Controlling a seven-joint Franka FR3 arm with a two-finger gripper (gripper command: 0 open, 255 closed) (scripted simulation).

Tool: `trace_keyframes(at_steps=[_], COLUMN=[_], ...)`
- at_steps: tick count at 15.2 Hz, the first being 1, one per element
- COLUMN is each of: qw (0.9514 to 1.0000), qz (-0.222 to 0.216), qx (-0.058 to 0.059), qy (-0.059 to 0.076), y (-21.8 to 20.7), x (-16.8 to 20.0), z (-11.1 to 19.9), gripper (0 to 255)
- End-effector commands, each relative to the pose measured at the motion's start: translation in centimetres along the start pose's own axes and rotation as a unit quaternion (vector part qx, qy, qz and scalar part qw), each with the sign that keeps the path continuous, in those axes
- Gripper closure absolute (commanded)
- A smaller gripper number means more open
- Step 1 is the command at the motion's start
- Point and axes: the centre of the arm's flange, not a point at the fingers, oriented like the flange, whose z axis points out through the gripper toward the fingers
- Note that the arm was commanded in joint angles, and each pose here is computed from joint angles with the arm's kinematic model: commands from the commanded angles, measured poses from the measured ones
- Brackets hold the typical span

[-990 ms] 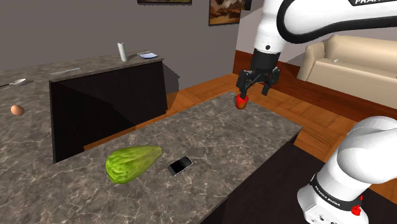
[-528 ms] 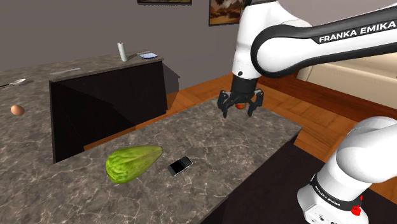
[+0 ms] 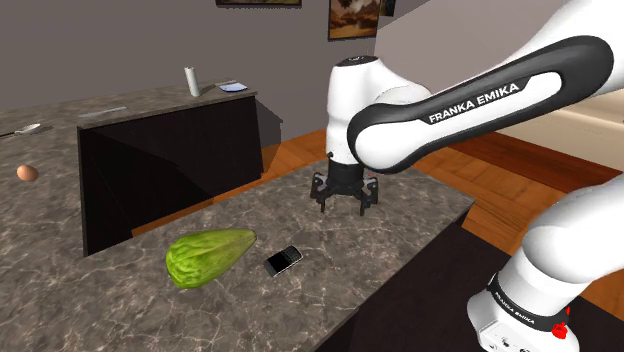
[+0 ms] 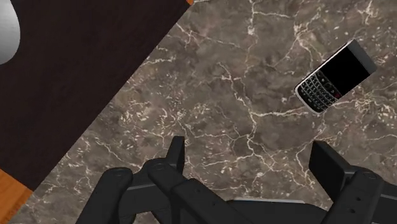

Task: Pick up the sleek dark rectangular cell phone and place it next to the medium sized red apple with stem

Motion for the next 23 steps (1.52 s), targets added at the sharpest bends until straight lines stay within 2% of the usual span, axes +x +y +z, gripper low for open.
trace_keyframes(at_steps=[1, 5, 9, 13, 17, 23], qw=[0.9993, 0.9946, 0.9855, 0.9721, 0.9545, 0.9545], qz=[0.037, 0.103, 0.168, 0.233, 0.296, 0.296], qx=[-0.002, -0.009, -0.016, -0.023, -0.029, -0.029], qy=[-0.003, -0.006, -0.009, -0.012, -0.016, -0.016], y=[-2.1, -5.9, -9.8, -13.6, -17.3, -17.2], x=[-0.8, -1.7, -2.0, -1.9, -1.3, -1.4], z=[1.8, 5.5, 9.2, 13.0, 16.8, 20.0], gripper=[0, 0, 0, 0, 0, 0])
